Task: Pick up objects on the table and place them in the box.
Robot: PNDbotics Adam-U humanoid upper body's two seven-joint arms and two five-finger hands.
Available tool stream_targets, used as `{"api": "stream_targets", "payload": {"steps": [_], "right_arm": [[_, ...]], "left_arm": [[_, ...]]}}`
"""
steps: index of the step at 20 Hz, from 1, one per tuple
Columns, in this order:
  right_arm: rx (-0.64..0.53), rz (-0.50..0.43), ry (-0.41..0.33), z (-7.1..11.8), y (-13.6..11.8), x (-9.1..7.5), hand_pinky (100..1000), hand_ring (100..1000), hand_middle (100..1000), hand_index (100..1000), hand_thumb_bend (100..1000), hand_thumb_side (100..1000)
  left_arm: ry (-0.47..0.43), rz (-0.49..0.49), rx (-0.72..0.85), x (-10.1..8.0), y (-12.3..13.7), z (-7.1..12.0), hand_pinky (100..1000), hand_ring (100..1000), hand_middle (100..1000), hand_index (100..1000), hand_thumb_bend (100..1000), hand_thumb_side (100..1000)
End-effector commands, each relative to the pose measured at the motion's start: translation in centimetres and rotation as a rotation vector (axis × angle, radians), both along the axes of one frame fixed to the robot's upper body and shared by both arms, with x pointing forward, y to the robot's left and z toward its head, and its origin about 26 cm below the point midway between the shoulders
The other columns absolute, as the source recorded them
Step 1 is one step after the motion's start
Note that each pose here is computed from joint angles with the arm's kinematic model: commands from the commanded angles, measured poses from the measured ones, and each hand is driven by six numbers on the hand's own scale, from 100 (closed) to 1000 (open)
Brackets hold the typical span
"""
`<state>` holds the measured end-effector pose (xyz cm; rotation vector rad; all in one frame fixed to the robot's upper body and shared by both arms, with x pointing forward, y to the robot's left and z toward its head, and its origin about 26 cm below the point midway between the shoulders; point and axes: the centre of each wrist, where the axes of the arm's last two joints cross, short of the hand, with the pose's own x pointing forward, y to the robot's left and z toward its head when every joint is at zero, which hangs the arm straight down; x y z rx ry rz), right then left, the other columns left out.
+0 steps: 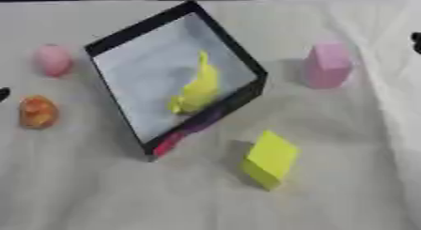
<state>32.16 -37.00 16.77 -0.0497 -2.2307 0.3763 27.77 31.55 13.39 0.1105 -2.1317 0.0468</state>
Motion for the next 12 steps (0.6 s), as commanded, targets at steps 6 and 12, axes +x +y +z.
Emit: {"api": "stream_targets", "payload": {"steps": [6, 12], "right_arm": [[-0.047, 0.000, -0.022, 1.8, -0.6, 0.0, 978, 914, 1000, 1000, 100, 524], [-0.228, -0.001, 0.010, 3.8, -1.2, 0.0, 967, 895, 989, 1000, 100, 523]], "left_arm": [[-0.018, 0.019, 0.029, -0.3, 0.7, 0.9, 888, 965, 995, 1000, 336, 1000], [-0.024, 0.021, 0.046, -0.5, 0.7, 1.1, 888, 965, 995, 1000, 332, 1000]]}}
